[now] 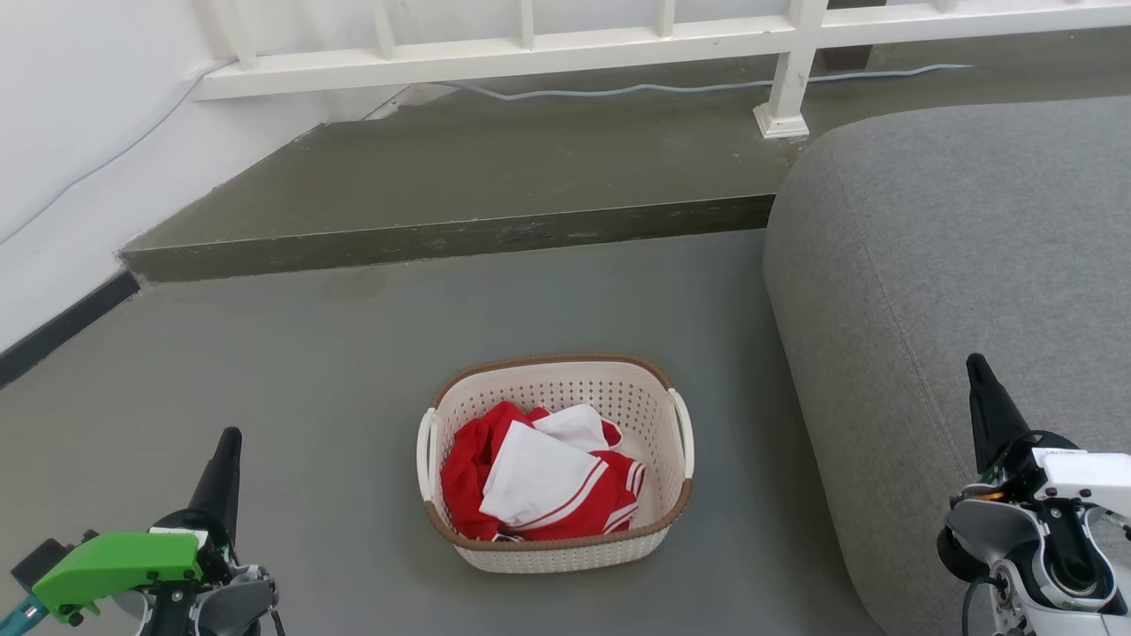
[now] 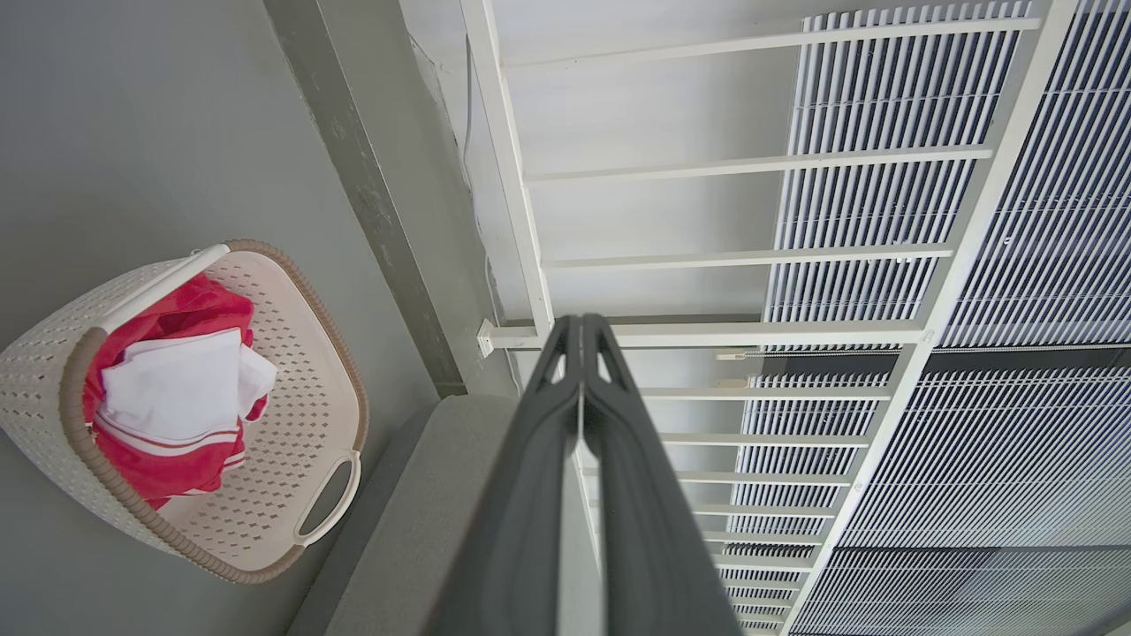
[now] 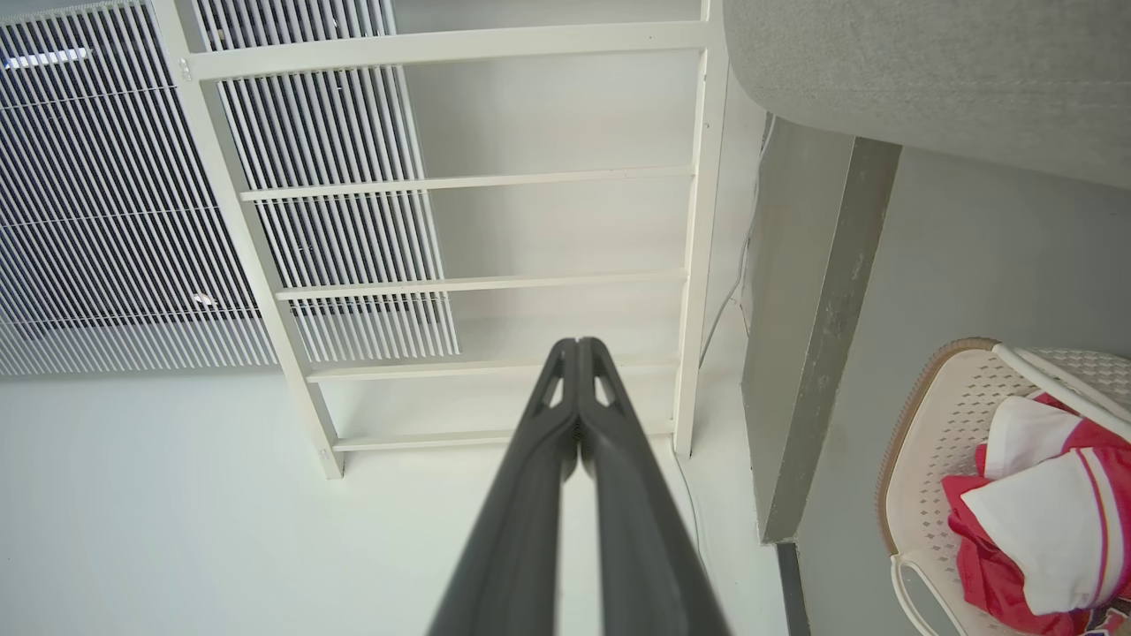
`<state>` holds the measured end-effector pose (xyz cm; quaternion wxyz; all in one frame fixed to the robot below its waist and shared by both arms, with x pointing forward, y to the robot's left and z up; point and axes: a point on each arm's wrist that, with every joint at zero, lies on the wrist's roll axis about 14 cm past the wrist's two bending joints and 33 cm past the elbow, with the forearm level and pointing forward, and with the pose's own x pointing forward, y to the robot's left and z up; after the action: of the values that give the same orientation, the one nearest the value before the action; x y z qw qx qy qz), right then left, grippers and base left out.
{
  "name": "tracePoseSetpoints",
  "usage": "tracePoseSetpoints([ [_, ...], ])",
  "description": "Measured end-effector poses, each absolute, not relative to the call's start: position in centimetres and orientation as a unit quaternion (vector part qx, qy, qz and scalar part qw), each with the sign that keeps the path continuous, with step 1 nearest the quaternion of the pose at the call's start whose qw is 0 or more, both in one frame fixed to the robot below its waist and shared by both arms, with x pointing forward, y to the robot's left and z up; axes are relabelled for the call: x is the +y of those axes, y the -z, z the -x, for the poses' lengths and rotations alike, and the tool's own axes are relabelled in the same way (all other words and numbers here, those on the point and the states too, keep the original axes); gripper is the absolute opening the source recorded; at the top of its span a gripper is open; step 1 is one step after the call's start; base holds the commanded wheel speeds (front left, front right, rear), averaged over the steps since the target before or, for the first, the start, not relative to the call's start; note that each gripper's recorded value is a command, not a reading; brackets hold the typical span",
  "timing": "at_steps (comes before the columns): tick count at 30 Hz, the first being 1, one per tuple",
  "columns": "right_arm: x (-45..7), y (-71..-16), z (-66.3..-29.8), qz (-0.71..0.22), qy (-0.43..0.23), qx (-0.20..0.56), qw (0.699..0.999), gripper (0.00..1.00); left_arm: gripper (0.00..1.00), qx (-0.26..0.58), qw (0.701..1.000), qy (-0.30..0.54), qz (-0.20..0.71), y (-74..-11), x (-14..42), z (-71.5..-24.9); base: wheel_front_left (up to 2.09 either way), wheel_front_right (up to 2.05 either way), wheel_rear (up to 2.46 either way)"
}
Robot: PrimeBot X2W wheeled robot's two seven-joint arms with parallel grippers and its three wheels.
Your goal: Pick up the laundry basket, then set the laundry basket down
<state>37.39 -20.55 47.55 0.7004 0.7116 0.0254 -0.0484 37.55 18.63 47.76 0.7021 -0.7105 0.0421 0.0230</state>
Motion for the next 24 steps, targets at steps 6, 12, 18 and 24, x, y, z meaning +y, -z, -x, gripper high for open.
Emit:
tracePoseSetpoints([
  [6,-20.55,-47.55,-37.39,-0.712,0.048,0.025,0.7,0.0,0.0,0.042,0.702,-0.023,0.71,-47.76,18.63,-37.54,0.0,0.0,0.0],
  [12,-20.56,-47.55,-37.39,-0.712,0.048,0.025,0.7,0.0,0.0,0.042,0.702,-0.023,0.71,-47.76,18.63,-37.55,0.0,0.0,0.0],
  [18,-20.56,-47.56,-37.39,-0.712,0.048,0.025,0.7,0.0,0.0,0.042,0.702,-0.023,0.71,-47.77,18.63,-37.55,0.0,0.0,0.0],
  [24,-20.56,-47.56,-37.4,-0.712,0.048,0.025,0.7,0.0,0.0,0.042,0.702,-0.023,0.71,-47.77,18.64,-37.55,0.0,0.0,0.0],
])
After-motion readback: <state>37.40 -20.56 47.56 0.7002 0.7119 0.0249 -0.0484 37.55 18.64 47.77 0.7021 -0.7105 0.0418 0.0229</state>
